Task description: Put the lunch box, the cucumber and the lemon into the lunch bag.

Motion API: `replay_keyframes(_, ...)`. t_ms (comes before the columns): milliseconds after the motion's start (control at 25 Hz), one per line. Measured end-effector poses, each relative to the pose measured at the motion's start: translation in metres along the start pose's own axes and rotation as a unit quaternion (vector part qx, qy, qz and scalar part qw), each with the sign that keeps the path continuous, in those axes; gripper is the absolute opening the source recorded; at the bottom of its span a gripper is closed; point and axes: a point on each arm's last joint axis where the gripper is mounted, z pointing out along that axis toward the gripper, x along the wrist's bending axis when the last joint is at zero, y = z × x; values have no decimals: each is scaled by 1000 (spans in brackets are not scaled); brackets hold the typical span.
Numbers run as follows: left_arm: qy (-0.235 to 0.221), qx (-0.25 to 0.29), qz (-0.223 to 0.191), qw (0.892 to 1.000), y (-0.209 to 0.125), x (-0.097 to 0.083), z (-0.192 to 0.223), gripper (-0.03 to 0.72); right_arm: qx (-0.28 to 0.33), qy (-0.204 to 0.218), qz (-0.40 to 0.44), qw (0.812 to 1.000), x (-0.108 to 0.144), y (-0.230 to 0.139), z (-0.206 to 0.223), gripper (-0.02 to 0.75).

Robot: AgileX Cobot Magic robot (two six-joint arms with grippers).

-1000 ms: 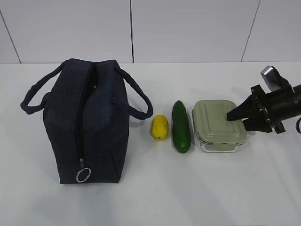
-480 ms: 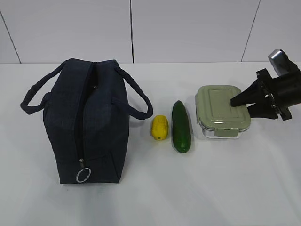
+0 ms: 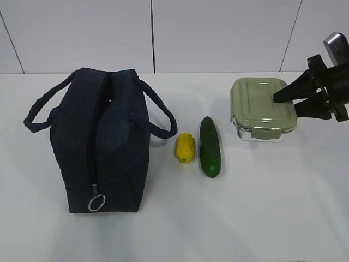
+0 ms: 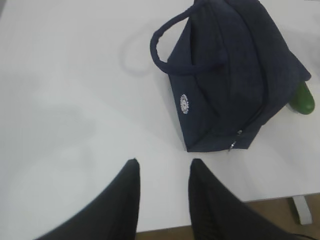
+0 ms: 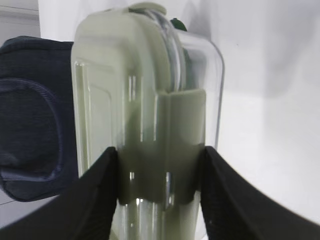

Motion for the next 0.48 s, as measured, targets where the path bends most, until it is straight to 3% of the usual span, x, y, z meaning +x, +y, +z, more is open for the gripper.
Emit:
replay_keyframes(280, -21, 104, -26, 994, 30, 0, 54, 235, -30, 19, -3, 999, 28, 0, -17, 360)
replay_keyframes(480, -68, 120, -58, 989, 43, -5, 89, 235, -54, 45, -4, 998, 45, 1, -26, 360)
